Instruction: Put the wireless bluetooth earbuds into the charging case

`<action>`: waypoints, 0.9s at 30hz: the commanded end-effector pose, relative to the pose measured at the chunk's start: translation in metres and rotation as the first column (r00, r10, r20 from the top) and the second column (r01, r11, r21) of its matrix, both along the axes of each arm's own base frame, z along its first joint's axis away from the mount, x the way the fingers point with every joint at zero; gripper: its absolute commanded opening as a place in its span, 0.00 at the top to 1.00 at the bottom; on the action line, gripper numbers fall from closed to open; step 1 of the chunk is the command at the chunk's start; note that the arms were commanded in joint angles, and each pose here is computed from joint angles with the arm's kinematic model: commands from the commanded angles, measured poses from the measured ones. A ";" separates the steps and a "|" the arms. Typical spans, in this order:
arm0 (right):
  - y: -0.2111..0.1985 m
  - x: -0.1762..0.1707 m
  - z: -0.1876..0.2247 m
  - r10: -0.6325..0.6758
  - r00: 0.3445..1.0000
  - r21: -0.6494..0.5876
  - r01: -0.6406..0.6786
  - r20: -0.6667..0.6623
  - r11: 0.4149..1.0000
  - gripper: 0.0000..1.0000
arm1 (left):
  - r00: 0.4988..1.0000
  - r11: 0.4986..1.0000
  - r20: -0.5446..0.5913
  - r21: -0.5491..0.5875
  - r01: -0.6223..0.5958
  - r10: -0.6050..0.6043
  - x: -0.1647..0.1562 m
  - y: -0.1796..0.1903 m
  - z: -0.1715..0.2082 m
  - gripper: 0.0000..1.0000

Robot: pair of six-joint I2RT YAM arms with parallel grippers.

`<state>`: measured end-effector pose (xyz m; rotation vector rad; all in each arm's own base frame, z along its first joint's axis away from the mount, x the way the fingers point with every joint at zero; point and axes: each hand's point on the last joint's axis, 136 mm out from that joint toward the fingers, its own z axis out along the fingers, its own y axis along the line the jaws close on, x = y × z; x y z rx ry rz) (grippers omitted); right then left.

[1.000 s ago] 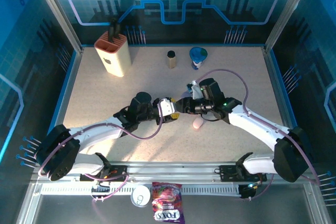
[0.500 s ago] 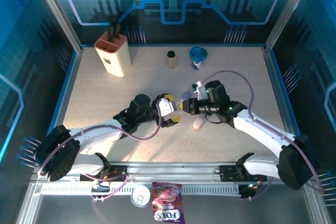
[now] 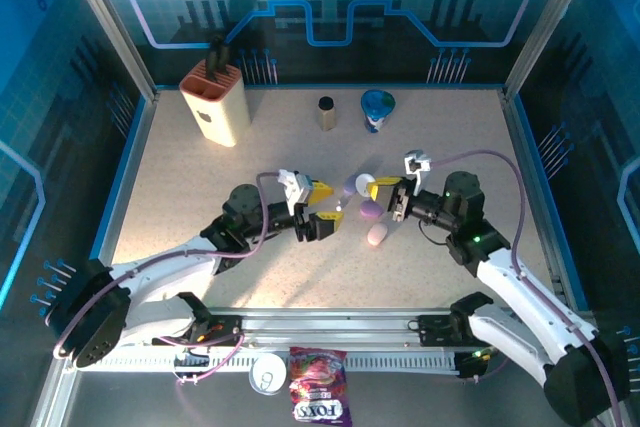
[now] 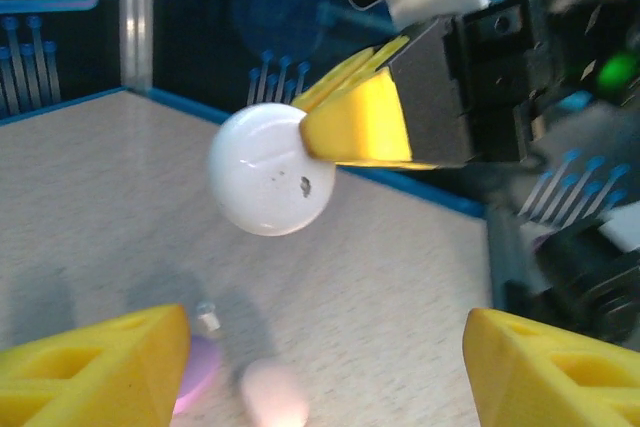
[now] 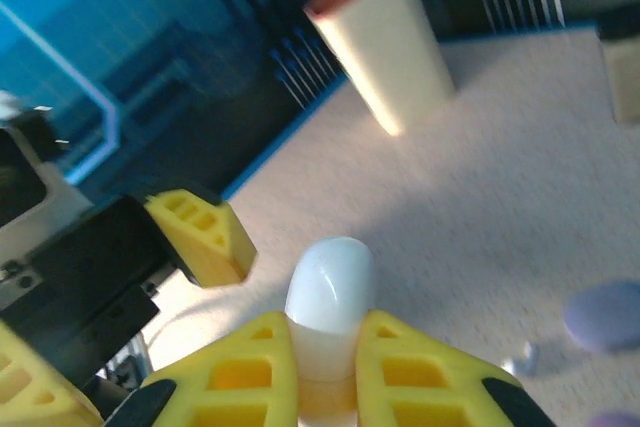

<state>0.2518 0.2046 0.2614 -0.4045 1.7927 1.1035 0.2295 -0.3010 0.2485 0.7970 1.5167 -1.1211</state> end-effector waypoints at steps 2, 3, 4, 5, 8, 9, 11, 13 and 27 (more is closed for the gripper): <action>0.012 -0.023 0.047 0.166 0.970 0.091 -0.185 0.180 0.979 0.94 | 0.989 0.981 -0.039 -0.138 0.133 -0.139 -0.024 -0.003 0.031 0.36; 0.014 -0.027 0.051 0.191 0.962 0.102 -0.214 0.195 0.972 0.95 | 0.986 0.977 -0.020 -0.142 0.159 -0.164 -0.028 -0.004 0.034 0.36; 0.016 -0.030 0.057 0.216 0.954 0.117 -0.244 0.210 0.963 0.94 | 0.983 0.973 -0.009 -0.147 0.181 -0.184 -0.031 -0.005 0.036 0.36; 0.018 -0.033 0.060 0.239 0.945 0.128 -0.271 0.222 0.954 0.94 | 0.983 0.971 0.002 -0.152 0.183 -0.185 -0.032 -0.005 0.038 0.36; 0.023 -0.042 0.067 0.304 0.919 0.145 -0.346 0.251 0.927 0.94 | 0.975 0.959 0.032 -0.178 0.223 -0.221 -0.037 -0.006 0.045 0.37; 0.025 -0.043 0.067 0.321 0.912 0.143 -0.364 0.254 0.920 0.95 | 0.972 0.954 0.042 -0.189 0.233 -0.229 -0.039 -0.006 0.048 0.37; 0.028 -0.047 0.066 0.357 0.900 0.142 -0.399 0.252 0.906 0.94 | 0.965 0.943 0.056 -0.207 0.261 -0.255 -0.043 -0.007 0.053 0.39; 0.033 -0.051 0.065 0.392 0.887 0.138 -0.432 0.245 0.891 0.95 | 0.958 0.934 0.067 -0.214 0.286 -0.278 -0.045 -0.009 0.054 0.40; 0.054 -0.068 0.059 0.503 0.831 0.088 -0.534 0.238 0.841 0.95 | 0.922 0.893 0.195 -0.250 0.376 -0.334 -0.049 -0.016 0.056 0.58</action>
